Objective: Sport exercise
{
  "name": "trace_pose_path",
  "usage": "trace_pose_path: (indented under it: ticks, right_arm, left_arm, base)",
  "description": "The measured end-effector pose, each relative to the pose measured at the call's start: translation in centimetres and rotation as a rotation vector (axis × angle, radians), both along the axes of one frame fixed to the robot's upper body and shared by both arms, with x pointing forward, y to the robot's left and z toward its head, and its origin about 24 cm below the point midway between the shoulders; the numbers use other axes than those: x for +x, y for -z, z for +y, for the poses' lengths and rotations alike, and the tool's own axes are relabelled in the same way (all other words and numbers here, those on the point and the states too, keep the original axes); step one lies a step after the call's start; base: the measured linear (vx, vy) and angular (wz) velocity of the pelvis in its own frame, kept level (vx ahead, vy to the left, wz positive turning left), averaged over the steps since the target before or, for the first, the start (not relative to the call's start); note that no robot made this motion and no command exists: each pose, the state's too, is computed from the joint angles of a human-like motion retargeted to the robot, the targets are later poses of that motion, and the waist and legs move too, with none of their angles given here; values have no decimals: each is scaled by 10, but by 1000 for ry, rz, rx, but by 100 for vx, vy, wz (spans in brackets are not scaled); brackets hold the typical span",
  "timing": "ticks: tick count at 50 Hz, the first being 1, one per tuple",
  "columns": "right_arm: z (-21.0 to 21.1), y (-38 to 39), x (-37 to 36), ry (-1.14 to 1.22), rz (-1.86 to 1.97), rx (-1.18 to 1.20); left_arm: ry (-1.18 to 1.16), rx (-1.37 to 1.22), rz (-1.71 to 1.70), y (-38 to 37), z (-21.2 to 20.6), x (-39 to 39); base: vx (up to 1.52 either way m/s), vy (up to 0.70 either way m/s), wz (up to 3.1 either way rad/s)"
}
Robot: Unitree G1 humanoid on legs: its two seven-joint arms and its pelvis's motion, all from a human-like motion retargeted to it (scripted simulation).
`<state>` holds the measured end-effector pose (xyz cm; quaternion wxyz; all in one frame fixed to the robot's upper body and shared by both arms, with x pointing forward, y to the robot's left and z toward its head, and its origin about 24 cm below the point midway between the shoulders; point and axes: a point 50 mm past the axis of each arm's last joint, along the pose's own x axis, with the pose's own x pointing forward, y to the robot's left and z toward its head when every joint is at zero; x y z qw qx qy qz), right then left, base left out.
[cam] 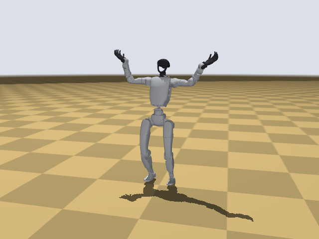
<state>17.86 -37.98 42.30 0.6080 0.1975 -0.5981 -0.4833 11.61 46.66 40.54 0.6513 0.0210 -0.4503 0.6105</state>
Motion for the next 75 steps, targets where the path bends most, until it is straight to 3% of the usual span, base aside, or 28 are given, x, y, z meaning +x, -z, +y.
trace_pose_path:
  ticks: [2,4,5,7,9,11,13,15,18,22,25,30,35,40,43,46,49,52,55,57,60,62,65,68,70,72,75]
  right_arm:
    - [72,-49,20,-132,-9,-322]
    - [191,-106,26,-172,21,-793]
    - [243,-115,22,-128,57,-1040]
    - [303,-83,32,46,256,-1547]
    - [303,-5,60,71,591,-2000]
    - [260,82,72,-186,990,-2217]
    - [211,144,71,-504,1345,-2144]
    - [180,188,77,-737,1551,-1967]
    - [138,285,74,-960,1668,-1495]
    - [78,411,24,-977,2096,-840]
    - [80,499,-18,-1007,2453,-583]
    - [125,562,-51,-1201,2729,-521]
    - [138,560,-43,-1219,2677,-660]
    - [130,518,3,-1029,2462,-952]
    - [111,444,48,-766,2210,-1203]
    - [107,321,84,-391,1849,-1504]
    - [131,185,83,21,1452,-1758]
    - [167,103,57,307,1159,-1940]
    - [204,78,25,389,905,-2073]
    - [221,80,12,303,764,-2079]
    - [223,99,24,35,724,-1935]
    - [198,144,63,-184,947,-1717]
    - [122,311,98,-552,1667,-1192]
    - [59,474,23,-755,2298,-439]
    - [29,507,-37,-703,2427,-14]
    - [-18,489,-76,-484,2351,260]
    - [-92,409,-106,-104,2057,393]
  left_arm:
    - [52,307,31,-53,-52,4]
    - [62,577,141,-75,-105,24]
    - [92,727,213,-76,-134,39]
    - [201,1111,466,-57,-206,81]
    - [383,1493,833,-2,-262,113]
    - [684,1657,1190,65,-280,132]
    - [1019,1553,1344,116,-279,152]
    - [1257,1178,1370,181,-245,162]
    - [1226,605,1522,273,-167,124]
    - [1137,-69,1782,404,-125,61]
    - [1080,-391,2063,489,-139,17]
    - [1200,-659,2261,550,-193,-25]
    - [1287,-489,2265,547,-206,-14]
    - [1249,-92,2130,502,-189,41]
    - [1143,297,1951,424,-168,96]
    - [962,749,1690,304,-167,143]
    - [766,1183,1347,172,-201,153]
    - [638,1494,1007,86,-251,128]
    - [587,1678,684,48,-292,91]
    - [654,1691,505,41,-309,77]
    - [871,1530,449,54,-310,93]
    - [1058,1199,604,96,-275,129]
    - [1168,376,999,254,-184,155]
    - [1006,-376,1353,411,-125,93]
    - [806,-658,1409,446,-91,41]
    - [573,-752,1281,428,-47,7]
    - [289,-669,962,354,14,-27]
  base:
    - [0,0,0]
    - [3,1,5]
    - [10,2,-6]
    - [15,2,-26]
    - [20,1,-34]
    - [18,-1,-29]
    - [10,-1,-36]
    - [0,0,-27]
    - [-9,-4,-24]
    - [-18,-7,-39]
    - [-21,-12,10]
    - [-10,-7,-2]
    - [0,0,-11]
    - [0,0,0]
    - [7,0,24]
    - [8,0,31]
    - [12,4,16]
    - [7,5,28]
    - [0,0,0]
    - [-3,-2,-5]
    - [-7,-6,-18]
    - [-6,-7,22]
    - [-2,-2,9]
    - [4,3,-26]
    - [8,5,-26]
    - [11,6,-1]
    - [10,4,14]
